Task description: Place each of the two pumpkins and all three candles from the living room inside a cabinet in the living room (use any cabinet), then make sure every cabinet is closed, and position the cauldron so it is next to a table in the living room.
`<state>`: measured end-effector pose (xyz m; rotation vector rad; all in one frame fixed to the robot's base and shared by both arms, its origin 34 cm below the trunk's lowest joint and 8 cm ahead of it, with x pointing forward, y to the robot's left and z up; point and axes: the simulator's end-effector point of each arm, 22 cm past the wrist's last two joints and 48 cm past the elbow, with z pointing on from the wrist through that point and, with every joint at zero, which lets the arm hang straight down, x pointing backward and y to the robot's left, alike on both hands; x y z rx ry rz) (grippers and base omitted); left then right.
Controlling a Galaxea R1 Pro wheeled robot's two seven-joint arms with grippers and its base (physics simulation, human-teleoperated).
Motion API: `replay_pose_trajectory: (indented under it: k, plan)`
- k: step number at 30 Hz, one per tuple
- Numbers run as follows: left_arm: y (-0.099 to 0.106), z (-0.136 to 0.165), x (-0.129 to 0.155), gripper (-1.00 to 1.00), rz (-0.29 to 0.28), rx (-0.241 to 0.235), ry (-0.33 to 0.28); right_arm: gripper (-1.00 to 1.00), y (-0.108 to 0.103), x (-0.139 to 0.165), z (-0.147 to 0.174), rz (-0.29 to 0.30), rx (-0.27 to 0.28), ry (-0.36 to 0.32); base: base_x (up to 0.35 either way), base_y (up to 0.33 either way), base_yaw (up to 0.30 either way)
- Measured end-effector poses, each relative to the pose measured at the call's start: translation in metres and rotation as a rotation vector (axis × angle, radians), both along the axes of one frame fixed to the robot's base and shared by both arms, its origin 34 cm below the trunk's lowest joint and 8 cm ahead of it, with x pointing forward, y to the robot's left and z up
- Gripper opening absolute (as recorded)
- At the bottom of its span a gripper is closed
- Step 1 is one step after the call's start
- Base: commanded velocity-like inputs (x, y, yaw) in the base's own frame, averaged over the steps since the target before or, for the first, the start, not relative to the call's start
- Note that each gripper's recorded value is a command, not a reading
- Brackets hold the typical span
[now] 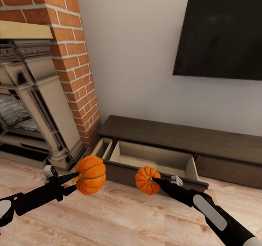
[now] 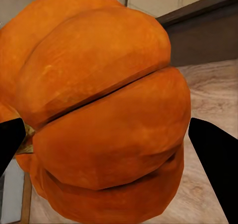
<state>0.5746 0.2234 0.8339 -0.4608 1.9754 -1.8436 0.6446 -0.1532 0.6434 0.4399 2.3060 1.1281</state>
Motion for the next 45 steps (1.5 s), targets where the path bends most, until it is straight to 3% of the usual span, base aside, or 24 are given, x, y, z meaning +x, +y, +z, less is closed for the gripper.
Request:
replay_pose_trajectory:
  k: [20,27,45]
  plan:
    - [-0.002,0.035,0.002,-1.00,-0.002,-0.002,0.002,-1.00,0.001,0.003,0.036,-0.001,0.001,0.000,0.000,0.000,0.000]
    - [-0.001,0.035,0.002,-1.00,-0.002,0.000,0.002,-1.00,0.001,0.003,0.036,0.000,-0.001,0.000,0.000,0.000,-0.007]
    - [-0.001,0.034,0.002,-1.00,-0.001,0.004,0.002,-1.00,0.000,0.003,0.036,0.000,-0.003,-0.001,0.008,0.000,-0.244]
